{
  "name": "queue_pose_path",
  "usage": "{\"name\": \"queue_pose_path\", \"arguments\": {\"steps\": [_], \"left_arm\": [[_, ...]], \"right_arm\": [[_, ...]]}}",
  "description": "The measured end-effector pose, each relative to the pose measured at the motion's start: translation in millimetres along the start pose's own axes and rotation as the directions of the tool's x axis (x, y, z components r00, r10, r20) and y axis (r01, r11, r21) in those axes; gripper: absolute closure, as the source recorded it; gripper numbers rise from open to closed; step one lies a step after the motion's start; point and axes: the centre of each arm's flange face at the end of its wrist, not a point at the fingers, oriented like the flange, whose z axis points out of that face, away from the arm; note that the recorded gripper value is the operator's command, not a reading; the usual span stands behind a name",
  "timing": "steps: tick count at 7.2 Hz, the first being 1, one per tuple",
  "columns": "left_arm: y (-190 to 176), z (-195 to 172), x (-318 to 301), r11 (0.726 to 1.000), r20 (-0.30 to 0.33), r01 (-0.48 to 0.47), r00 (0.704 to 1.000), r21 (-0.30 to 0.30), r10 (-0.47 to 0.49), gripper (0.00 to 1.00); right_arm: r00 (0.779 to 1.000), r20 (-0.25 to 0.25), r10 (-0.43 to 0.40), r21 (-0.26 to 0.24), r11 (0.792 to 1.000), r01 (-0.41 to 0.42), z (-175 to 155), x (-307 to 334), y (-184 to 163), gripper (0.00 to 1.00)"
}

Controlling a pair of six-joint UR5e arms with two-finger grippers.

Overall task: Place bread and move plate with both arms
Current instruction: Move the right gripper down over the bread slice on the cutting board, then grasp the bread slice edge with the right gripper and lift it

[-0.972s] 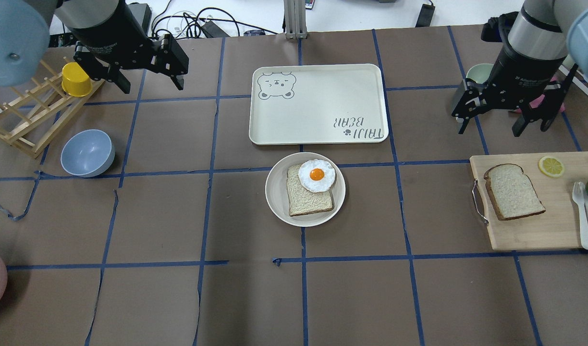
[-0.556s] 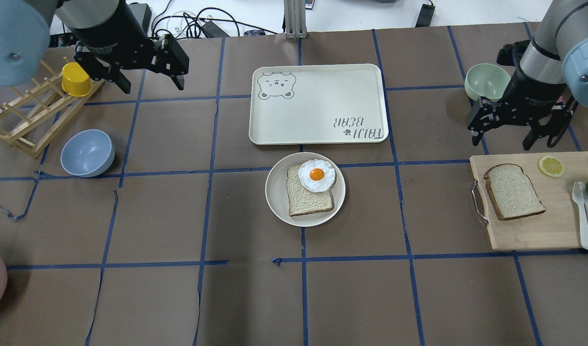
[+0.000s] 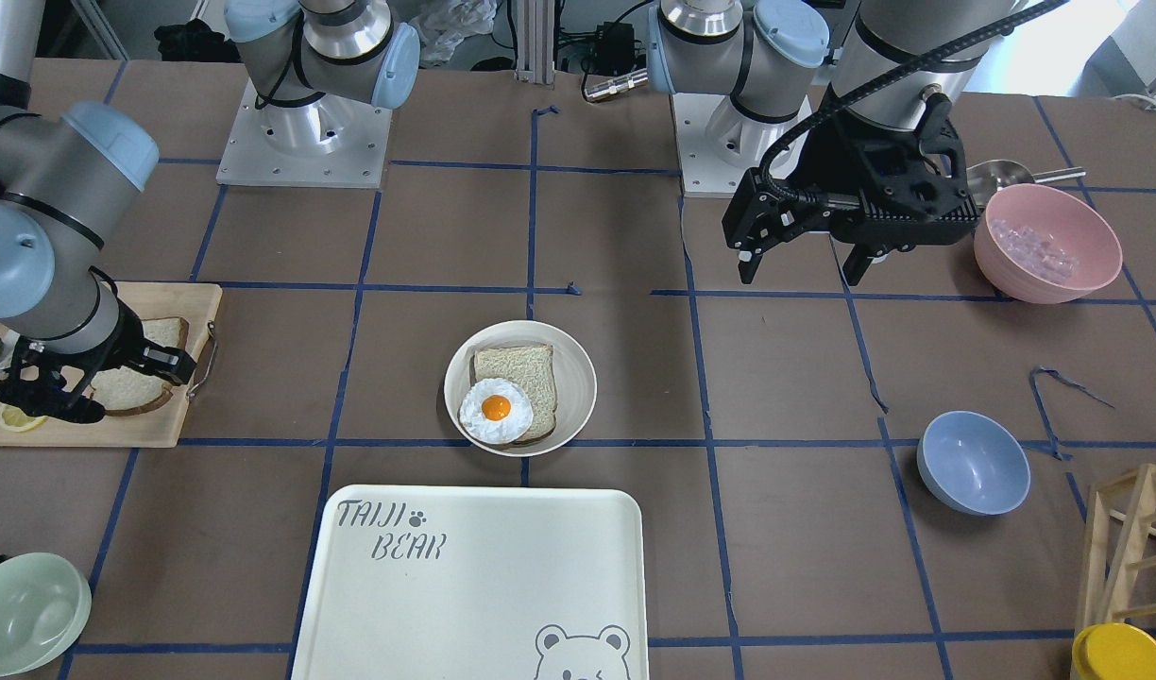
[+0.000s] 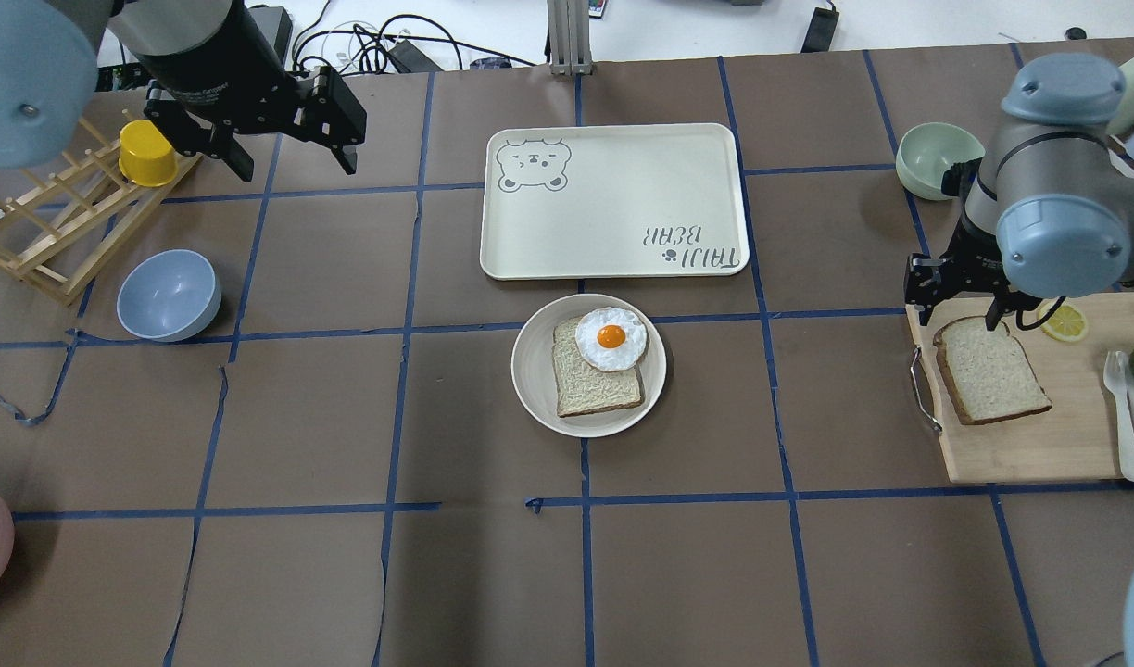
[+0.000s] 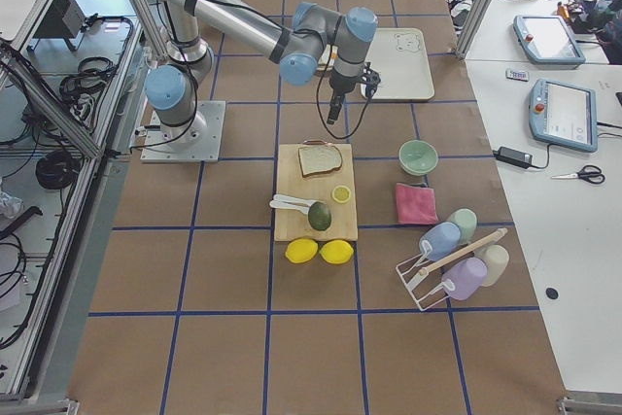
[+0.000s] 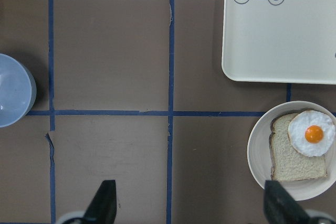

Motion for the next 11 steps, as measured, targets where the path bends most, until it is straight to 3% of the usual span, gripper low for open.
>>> {"name": "queue_pose_path", "arguments": {"steps": [1, 3, 8, 9, 10, 11], "left_arm": [[0.3, 0.4, 0.0, 1.000, 0.000, 0.000, 1.000, -0.001, 0.000, 0.00], [1.1, 0.5, 0.6, 1.000, 0.000, -0.001, 1.000, -0.002, 0.001, 0.00], [1.1, 1.1, 0.9, 1.000, -0.001, -0.001, 1.000, -0.003, 0.001, 0.00], [1.1, 1.1, 0.9, 1.000, 0.000, -0.001, 1.000, -0.003, 0.001, 0.00], [1.0, 1.2, 0.9, 1.000, 0.000, -0.001, 1.000, -0.003, 0.001, 0.00], [1.0, 1.2, 0.9, 1.000, -0.001, -0.001, 1.000, -0.003, 0.001, 0.00]], "right_arm": [[1.000, -0.002, 0.007, -0.004, 1.000, -0.007, 15.5, -2.4, -6.6, 0.38], [1.000, -0.007, 0.013, -0.006, 1.000, -0.014, 30.3, -4.6, -13.4, 0.39], [1.000, -0.015, 0.020, -0.021, 1.000, -0.021, 41.6, -1.2, -17.1, 0.46], [1.000, -0.014, 0.027, -0.027, 0.999, -0.027, 44.5, 2.6, -18.2, 0.52], [0.999, -0.013, 0.033, -0.030, 0.999, -0.033, 46.2, 5.0, -18.8, 0.70], [0.999, -0.013, 0.040, -0.032, 0.999, -0.040, 47.1, 5.8, -18.9, 0.95]]}}
